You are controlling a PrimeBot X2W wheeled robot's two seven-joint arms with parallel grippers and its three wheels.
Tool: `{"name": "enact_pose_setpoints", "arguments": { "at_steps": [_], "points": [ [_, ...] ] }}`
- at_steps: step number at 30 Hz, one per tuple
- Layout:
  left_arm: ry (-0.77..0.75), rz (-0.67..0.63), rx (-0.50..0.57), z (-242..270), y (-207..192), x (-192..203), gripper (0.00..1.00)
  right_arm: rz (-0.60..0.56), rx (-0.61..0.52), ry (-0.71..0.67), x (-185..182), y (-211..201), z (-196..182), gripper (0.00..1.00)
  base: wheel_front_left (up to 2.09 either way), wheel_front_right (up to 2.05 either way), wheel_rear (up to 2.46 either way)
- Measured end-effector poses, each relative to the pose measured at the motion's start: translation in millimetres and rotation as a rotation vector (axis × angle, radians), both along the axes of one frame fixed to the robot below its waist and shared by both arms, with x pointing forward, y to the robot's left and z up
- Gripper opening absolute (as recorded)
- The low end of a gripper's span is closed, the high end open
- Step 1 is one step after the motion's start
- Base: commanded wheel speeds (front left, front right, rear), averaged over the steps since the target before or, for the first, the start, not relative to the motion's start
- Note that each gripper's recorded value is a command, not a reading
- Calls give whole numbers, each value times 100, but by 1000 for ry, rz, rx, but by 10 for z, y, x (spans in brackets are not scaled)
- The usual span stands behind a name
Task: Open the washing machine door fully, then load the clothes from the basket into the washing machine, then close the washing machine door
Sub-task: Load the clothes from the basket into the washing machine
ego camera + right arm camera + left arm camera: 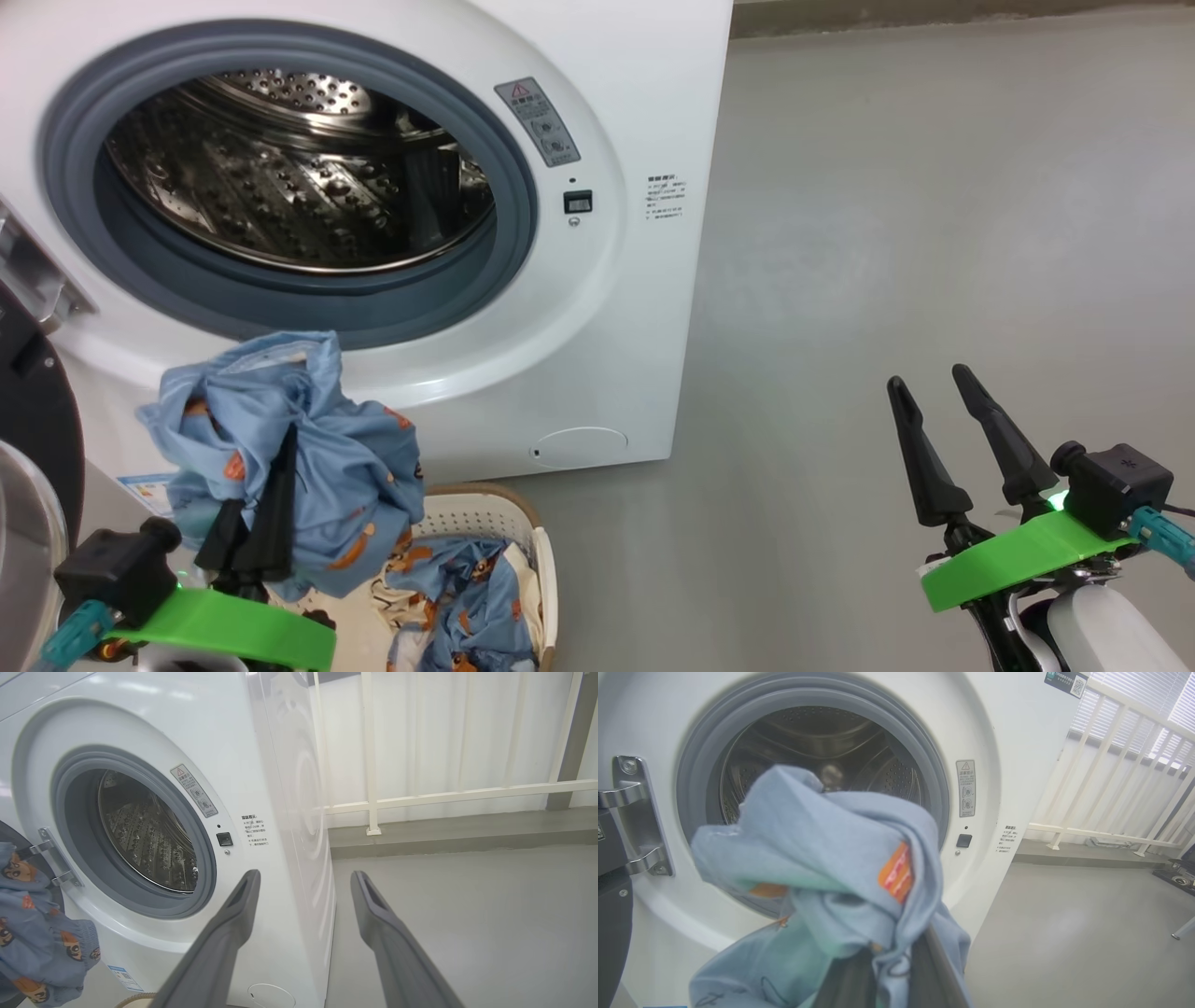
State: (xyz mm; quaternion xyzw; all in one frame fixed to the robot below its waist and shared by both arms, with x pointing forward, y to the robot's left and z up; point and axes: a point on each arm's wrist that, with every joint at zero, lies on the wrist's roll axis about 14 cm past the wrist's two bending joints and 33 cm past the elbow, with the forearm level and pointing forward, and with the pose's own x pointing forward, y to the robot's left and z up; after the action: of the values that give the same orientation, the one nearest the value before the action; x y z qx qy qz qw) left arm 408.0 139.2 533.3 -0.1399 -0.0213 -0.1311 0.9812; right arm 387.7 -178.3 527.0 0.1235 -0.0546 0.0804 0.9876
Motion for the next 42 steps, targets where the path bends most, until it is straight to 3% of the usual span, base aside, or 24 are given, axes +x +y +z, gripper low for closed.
{"name": "enact_pose_setpoints", "arguments": {
  "at_steps": [7,18,26,34,42],
  "points": [
    [-7,-23,10,43,-52,204,0,-7,-1,27,21,-22,-95,100,0,0,0],
    [-90,-77,69,291,-160,1067,0,-27,-2,88,105,-16,-335,100,0,0,0],
    [-9,-63,101,-14,-109,1677,0,-44,-18,91,299,-9,-395,100,0,0,0],
    [28,-32,124,-272,-25,2382,0,-97,-14,171,342,-74,-716,100,0,0,0],
    [49,-67,154,-628,-235,2996,0,-151,-39,262,364,-206,-1061,100,0,0,0]
  ]
}}
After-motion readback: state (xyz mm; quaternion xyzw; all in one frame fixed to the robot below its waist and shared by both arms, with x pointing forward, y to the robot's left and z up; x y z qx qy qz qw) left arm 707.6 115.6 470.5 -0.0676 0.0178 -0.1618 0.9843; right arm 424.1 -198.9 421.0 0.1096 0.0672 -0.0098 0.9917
